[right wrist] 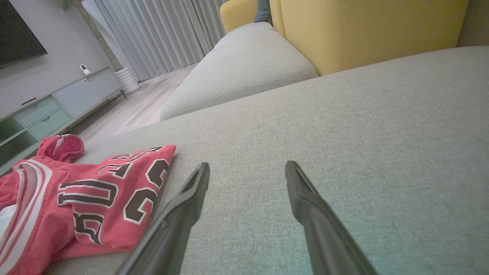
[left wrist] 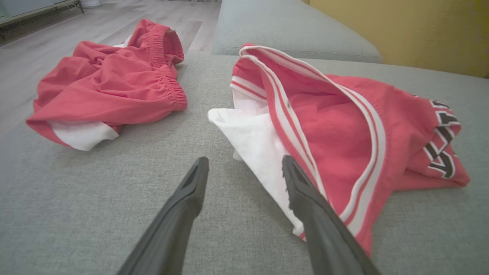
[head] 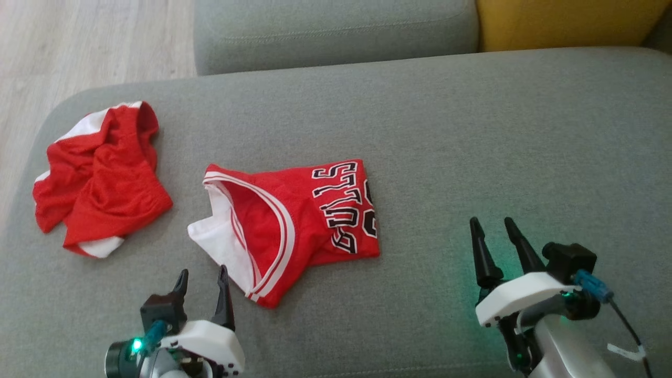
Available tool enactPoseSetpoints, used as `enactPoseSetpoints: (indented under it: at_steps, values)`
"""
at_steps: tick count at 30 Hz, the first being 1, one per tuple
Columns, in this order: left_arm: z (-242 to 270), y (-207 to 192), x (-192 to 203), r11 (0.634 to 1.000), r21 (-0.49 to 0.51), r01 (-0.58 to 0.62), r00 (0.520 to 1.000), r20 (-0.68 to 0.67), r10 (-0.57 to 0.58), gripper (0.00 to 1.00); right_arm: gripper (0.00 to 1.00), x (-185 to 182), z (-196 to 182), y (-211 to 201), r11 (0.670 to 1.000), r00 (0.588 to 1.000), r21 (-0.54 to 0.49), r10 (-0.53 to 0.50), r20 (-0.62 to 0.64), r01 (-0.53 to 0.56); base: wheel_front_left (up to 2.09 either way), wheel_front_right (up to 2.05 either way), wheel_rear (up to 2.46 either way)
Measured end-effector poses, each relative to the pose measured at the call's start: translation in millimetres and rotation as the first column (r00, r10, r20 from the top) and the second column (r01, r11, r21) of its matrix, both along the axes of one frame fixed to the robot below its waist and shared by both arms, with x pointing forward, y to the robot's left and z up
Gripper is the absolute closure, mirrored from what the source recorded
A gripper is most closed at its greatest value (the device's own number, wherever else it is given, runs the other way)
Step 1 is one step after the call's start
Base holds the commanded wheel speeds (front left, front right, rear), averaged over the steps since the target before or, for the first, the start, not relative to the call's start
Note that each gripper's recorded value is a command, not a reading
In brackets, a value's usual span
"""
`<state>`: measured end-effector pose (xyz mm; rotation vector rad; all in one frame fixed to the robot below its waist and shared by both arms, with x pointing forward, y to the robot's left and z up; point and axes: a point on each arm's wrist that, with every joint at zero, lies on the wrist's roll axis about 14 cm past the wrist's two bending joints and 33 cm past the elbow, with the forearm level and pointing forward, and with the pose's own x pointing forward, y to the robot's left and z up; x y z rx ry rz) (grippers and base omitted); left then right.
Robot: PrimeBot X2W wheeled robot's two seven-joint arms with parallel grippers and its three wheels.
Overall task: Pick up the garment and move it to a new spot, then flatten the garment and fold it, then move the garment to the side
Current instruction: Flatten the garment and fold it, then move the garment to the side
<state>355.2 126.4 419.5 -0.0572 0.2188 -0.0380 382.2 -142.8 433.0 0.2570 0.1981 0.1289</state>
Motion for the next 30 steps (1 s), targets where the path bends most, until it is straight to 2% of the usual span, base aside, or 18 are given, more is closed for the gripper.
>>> enactPoseSetpoints:
  at_steps: [10,18,23,30]
  values:
    - [1.1,0.2,-2.1,1.000,-0.005,0.003,1.000,0.004,-0.003,0.00,0.00,-0.8,0.3,16.2,0.999,0.999,0.025,0.042,-0.001,-0.042,0.00,0.00,0.00]
    - [-3.7,-3.7,-7.3,1.000,-0.010,0.020,1.000,-0.012,-0.020,0.00,0.00,-2.2,-19.8,62.8,0.982,0.980,0.041,0.187,-0.071,-0.185,0.00,0.00,0.00]
    - [0.3,3.1,-5.1,1.000,-0.015,-0.003,1.000,-0.001,0.003,0.00,0.00,14.3,-24.4,87.3,0.967,0.963,0.060,0.251,-0.098,-0.246,0.00,0.00,0.00]
    - [-6.4,23.5,-12.9,0.998,-0.005,-0.069,0.997,-0.026,0.069,0.00,0.00,40.7,-34.0,116.7,0.938,0.928,0.005,0.343,-0.147,-0.346,0.00,0.00,0.00]
